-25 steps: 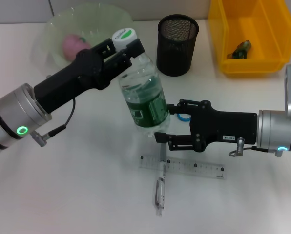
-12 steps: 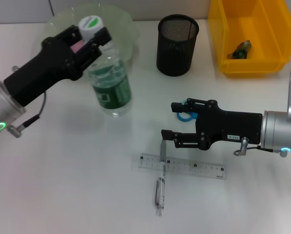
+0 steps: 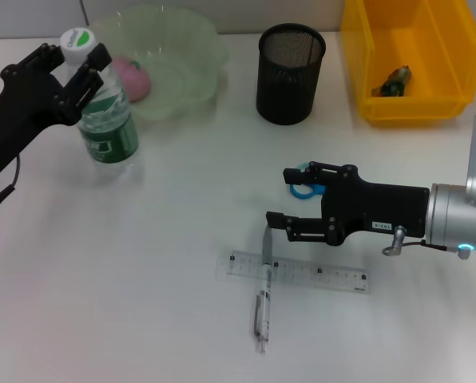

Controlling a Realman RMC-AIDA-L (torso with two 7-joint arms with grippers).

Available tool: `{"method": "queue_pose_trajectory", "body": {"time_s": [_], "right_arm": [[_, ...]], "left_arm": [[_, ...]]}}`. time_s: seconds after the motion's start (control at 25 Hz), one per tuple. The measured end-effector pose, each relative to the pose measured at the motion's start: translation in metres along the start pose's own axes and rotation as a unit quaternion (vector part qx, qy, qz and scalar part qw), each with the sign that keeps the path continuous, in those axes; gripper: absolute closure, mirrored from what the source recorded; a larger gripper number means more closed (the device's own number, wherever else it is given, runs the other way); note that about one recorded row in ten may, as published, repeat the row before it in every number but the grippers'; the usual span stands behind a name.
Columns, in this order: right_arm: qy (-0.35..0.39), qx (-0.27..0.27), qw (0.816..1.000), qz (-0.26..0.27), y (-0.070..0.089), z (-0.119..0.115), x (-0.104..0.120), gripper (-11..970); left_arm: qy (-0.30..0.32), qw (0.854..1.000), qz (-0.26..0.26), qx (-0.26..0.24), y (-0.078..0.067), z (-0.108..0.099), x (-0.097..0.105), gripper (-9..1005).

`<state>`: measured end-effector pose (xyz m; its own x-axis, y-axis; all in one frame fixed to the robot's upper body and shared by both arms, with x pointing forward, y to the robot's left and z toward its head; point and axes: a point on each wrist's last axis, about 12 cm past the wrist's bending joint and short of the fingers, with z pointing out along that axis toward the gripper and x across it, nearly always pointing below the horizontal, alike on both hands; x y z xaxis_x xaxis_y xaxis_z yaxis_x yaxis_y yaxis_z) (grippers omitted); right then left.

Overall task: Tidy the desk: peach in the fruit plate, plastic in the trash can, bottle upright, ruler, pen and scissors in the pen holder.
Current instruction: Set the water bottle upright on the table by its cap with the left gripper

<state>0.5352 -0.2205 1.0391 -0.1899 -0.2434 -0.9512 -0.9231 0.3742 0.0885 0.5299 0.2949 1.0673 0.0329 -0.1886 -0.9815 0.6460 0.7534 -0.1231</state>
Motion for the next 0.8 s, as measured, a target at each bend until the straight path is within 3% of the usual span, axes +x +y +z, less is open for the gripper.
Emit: {"method": "queue_pose_trajectory", "body": {"time_s": [0.28,0.8], "right_arm": [[0.001,0.015,1.000,0.006,-0.002,0.000,0.002,184],[0.004,0.020,1.000,0.011,-0.002,-0.001,0.004,185]], "left_arm": [[0.028,0.998,0.033,-0.045,0.011,-0.001,0.005,549],[0.039,0.996,0.039,-0.067,0.017,0.002,0.007,549]]}}
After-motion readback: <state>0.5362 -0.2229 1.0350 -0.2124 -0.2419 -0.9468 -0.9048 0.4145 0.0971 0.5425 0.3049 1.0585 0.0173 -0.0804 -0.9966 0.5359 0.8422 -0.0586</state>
